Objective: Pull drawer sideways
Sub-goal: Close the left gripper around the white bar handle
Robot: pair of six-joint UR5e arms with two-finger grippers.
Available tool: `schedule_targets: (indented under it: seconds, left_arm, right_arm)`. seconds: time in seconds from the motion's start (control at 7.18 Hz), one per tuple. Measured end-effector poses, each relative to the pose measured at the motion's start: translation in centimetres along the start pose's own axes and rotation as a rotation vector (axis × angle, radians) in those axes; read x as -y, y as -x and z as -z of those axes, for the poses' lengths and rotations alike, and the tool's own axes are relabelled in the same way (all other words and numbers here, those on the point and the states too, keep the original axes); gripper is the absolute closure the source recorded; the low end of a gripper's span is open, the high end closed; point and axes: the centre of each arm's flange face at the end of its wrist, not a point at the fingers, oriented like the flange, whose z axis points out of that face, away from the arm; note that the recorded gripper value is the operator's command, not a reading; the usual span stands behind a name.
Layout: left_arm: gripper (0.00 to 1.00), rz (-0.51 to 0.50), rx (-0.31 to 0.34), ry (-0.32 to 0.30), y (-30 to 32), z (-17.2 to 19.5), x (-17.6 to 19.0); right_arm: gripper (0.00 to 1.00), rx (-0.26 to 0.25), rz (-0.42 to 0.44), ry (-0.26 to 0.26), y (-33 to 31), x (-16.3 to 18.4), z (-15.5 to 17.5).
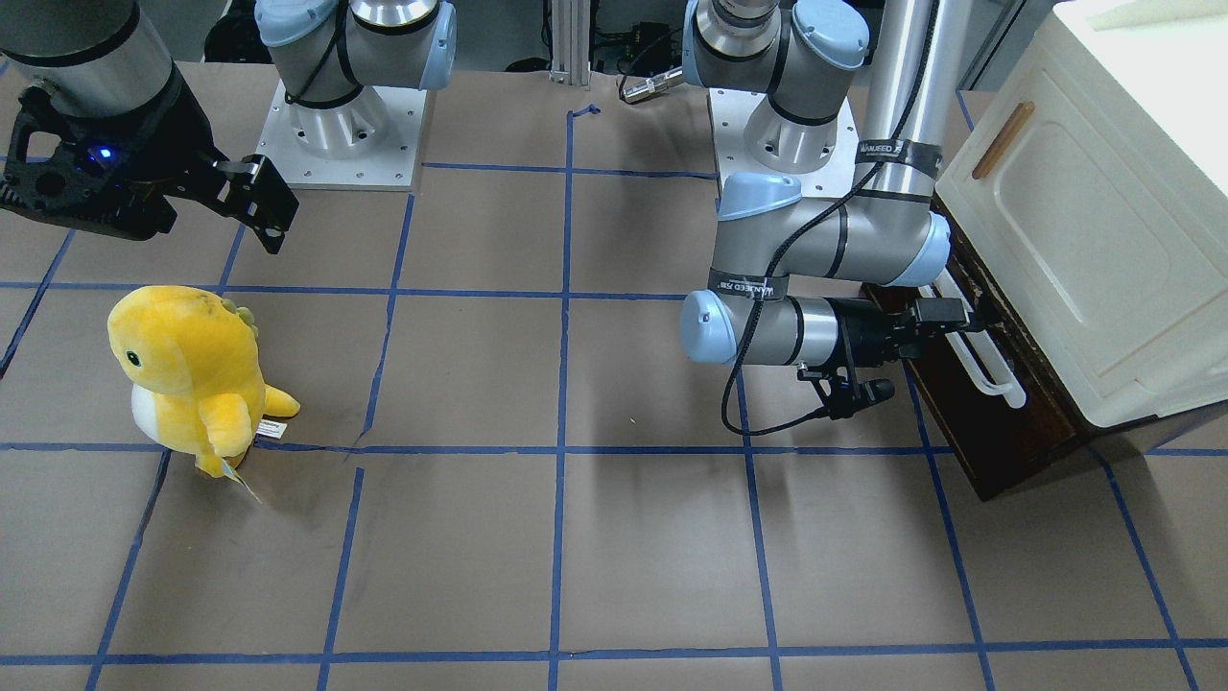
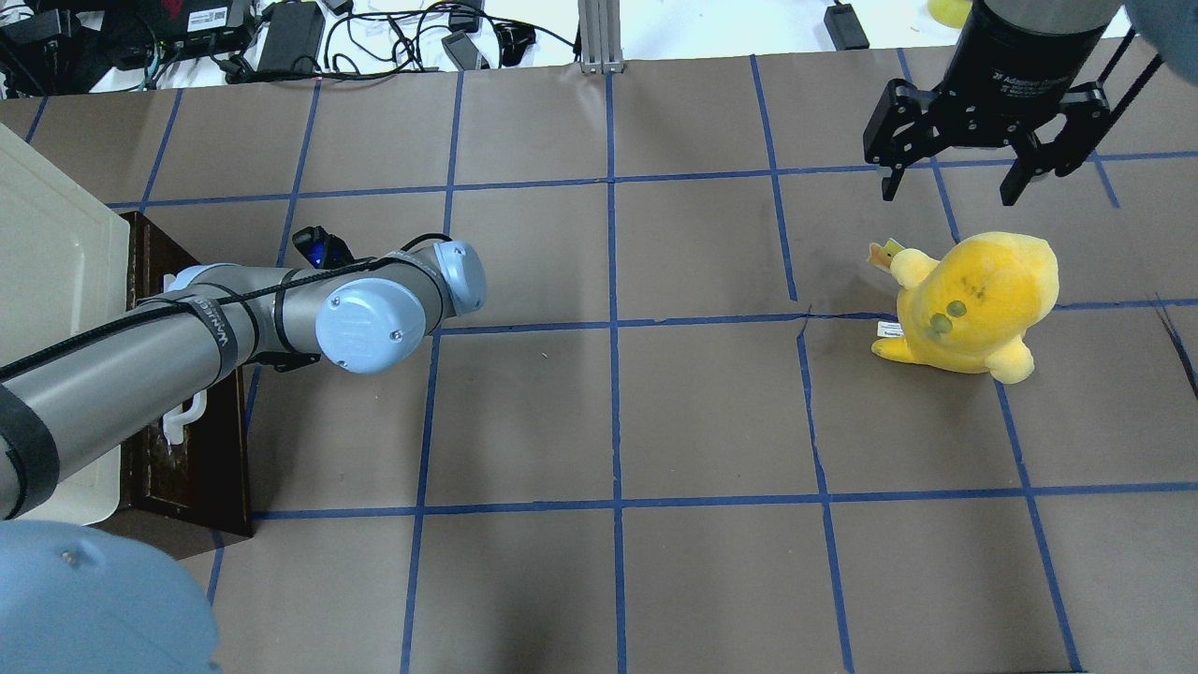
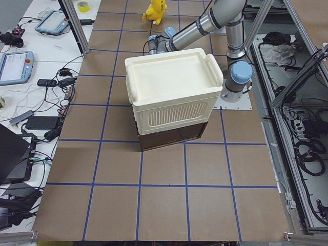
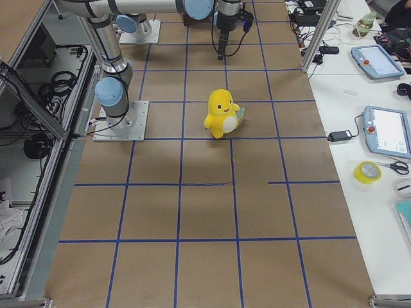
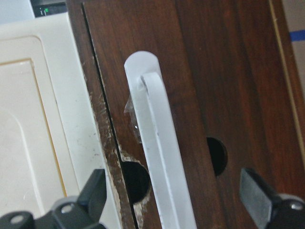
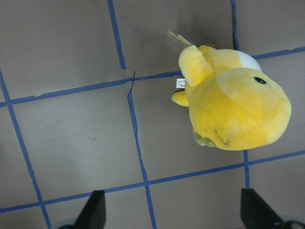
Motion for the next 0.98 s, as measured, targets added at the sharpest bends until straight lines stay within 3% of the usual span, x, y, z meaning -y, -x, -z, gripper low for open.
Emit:
schedule_targets:
  seconds: [0.28, 0.7, 0.98]
  left_arm:
    - [0.00, 0.001, 0.011, 0.000, 0.0, -0.4, 0.0]
    - [0.18, 0.006, 0.028, -0.006, 0.1, -0.8, 0.3]
    - [0.18, 0.013, 0.024, 0.019, 0.3, -2.0, 0.6]
  right_arm:
    - [0.00, 0.000, 0.000, 0.000, 0.0, 0.0, 0.0]
    - [0.00, 0.000, 0.000, 0.000, 0.0, 0.0, 0.0]
    - [0.00, 0.000, 0.000, 0.000, 0.0, 0.0, 0.0]
